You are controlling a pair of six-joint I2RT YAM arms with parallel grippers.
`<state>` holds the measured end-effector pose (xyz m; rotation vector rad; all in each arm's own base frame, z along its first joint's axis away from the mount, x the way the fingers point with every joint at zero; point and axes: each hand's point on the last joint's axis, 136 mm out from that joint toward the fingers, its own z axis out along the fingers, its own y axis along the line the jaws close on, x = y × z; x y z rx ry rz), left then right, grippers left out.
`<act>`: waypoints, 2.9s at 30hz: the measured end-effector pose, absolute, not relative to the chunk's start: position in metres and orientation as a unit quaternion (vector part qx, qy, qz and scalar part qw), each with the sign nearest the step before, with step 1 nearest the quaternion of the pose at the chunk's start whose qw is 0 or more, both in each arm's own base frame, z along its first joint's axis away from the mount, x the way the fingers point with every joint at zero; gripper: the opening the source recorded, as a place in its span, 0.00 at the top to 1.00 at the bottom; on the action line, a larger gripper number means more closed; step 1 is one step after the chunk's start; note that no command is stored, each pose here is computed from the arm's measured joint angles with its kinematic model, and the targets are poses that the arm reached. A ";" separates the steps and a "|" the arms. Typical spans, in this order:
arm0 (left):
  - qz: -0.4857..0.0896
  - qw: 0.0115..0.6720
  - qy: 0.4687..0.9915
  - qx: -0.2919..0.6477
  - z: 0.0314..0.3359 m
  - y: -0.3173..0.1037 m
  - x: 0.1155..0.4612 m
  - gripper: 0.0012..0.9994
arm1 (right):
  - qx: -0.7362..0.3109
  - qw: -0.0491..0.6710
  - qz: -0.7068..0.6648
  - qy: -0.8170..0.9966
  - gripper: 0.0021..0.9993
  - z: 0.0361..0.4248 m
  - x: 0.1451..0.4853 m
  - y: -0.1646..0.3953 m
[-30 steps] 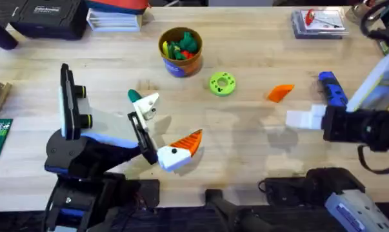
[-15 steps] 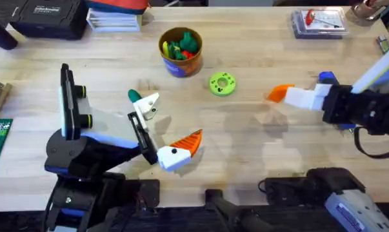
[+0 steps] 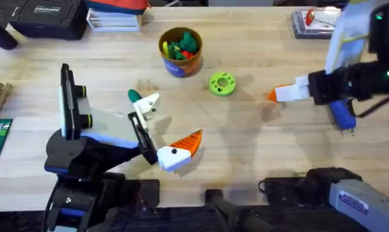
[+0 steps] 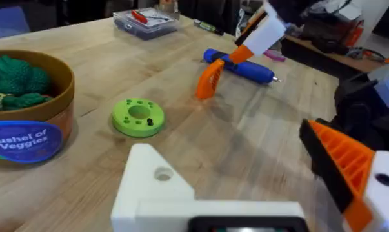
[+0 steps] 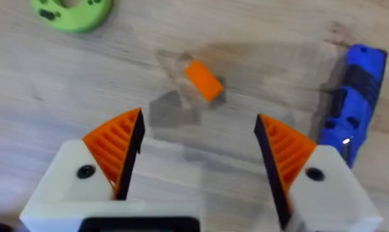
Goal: Pick up the gripper from the table and insert it into the empty holder that is missing its gripper. Then pick up a screw, insert it into the mounting hole, and use the screwdriver to tighten it. Finally, clean up the table by picking up the vegetable and placing it into the bucket.
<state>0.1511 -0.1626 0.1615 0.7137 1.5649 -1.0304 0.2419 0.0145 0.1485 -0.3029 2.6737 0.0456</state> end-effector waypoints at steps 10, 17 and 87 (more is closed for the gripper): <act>-0.434 0.538 0.658 0.299 0.161 -0.163 0.151 0.03 | -0.297 0.167 -0.046 0.939 0.01 0.126 0.275 0.017; -0.434 0.538 0.658 0.299 0.161 -0.163 0.151 0.03 | -0.354 0.096 -0.059 0.928 0.14 0.092 0.275 0.012; -0.424 0.545 0.663 0.288 0.161 -0.159 0.156 0.03 | -0.097 -0.110 0.607 0.781 0.99 0.177 0.224 0.302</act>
